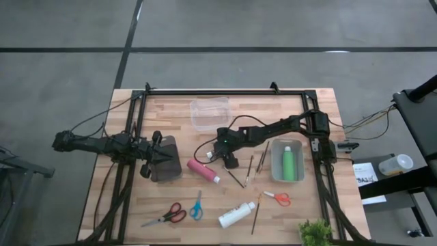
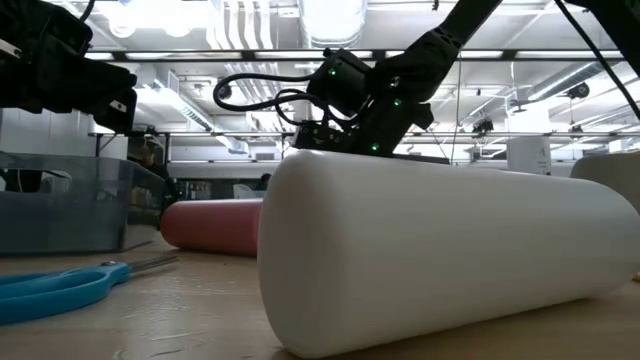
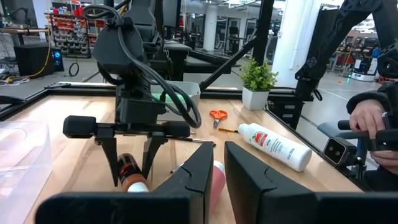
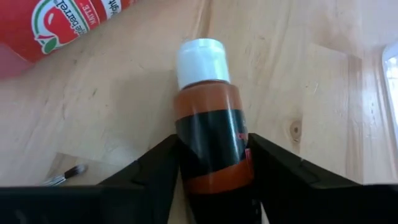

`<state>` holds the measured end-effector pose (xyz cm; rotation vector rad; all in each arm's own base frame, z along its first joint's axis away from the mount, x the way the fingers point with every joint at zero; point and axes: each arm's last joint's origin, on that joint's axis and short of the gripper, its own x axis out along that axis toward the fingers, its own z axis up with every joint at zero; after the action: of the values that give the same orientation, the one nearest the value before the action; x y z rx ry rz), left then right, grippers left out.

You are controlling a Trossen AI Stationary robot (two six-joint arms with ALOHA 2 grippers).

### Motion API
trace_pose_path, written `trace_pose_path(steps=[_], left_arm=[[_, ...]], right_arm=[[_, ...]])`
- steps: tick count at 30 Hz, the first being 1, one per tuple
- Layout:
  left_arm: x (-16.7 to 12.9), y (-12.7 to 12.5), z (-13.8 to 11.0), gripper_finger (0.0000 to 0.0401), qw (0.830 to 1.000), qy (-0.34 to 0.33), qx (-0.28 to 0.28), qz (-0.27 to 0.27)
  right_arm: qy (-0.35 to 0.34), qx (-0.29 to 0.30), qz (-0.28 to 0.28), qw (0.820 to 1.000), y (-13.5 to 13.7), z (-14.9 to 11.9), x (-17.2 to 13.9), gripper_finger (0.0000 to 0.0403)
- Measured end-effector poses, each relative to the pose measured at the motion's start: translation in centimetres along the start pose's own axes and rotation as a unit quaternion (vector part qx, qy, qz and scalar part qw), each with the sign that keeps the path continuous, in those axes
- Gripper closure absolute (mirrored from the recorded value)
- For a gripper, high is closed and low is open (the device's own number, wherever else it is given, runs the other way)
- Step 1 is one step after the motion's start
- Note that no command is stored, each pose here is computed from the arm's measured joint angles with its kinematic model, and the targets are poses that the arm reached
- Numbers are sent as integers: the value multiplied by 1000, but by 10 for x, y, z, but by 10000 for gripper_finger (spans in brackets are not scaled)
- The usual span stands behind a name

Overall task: Pick & Place Paint Supplies
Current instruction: Put the orange paint bottle into the gray bin

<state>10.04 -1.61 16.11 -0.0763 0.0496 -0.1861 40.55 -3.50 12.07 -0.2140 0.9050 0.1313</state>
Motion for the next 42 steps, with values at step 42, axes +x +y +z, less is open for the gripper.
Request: trace_pose_path(steps=[42], left_arm=[[0, 0, -1, 350, 1000, 3, 0, 0]], right_arm=[[-28, 403, -193, 894, 57, 18, -150, 256]])
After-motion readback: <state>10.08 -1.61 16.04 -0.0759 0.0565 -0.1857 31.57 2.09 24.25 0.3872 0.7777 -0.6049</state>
